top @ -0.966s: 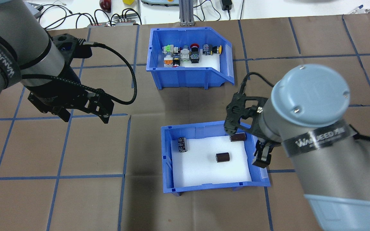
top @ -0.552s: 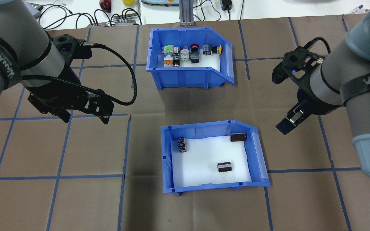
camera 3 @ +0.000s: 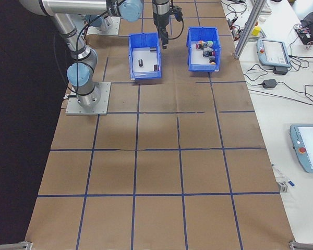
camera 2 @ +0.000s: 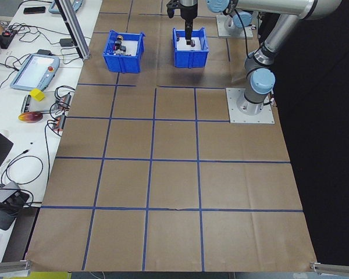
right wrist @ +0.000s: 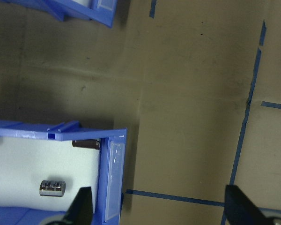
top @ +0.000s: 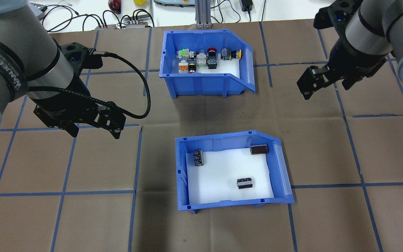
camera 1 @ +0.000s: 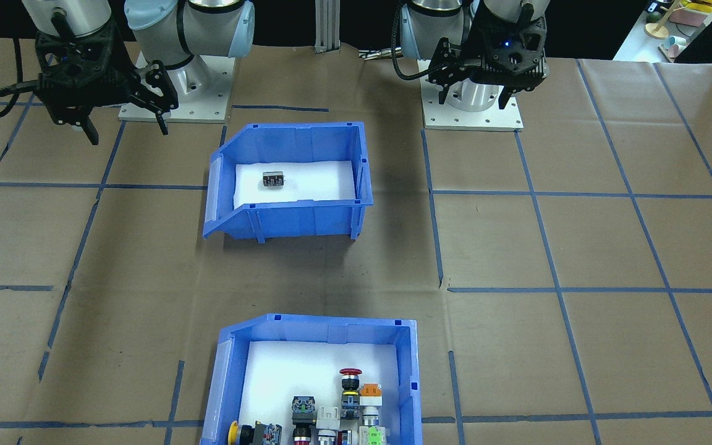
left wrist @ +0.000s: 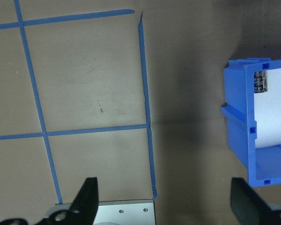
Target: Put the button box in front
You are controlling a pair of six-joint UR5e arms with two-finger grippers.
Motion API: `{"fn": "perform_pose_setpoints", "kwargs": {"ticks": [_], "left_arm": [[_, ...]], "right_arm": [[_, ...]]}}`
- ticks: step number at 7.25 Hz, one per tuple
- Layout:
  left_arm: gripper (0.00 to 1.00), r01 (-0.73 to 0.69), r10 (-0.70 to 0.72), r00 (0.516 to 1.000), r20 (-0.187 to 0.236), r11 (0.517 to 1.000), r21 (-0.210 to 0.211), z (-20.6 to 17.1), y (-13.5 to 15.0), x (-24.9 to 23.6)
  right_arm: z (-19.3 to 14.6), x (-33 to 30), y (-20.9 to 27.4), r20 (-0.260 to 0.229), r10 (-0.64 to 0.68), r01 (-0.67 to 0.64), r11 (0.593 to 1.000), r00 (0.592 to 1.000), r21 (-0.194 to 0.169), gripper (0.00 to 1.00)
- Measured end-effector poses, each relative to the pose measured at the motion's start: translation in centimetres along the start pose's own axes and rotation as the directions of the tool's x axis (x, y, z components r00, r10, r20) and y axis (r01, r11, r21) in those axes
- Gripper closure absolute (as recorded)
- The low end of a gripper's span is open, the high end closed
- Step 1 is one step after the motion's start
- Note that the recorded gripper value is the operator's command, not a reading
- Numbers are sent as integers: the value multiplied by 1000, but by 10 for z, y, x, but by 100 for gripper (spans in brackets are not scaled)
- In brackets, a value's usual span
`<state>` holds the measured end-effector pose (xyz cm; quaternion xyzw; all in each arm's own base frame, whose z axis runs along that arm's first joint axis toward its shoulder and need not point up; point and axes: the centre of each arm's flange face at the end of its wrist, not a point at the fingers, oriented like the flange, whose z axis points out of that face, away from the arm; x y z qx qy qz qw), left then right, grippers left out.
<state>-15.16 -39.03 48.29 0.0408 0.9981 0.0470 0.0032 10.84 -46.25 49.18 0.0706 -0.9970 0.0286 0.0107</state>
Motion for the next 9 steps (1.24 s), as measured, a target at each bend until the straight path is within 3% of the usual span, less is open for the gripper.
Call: {"fn": "perform_pose_setpoints", "kwargs": {"ticks": [3,9], "left_arm": [[1,1,-1,1000,-3,1000,-7,7,3,0],[1,2,-2,1000,-1,1000,-7,6,4,-1]], "right_arm": [[13,2,-25,22,189,-188,981,982,-45,0],[17,2,-27,21,216,-214,975,976,-54,0]]}}
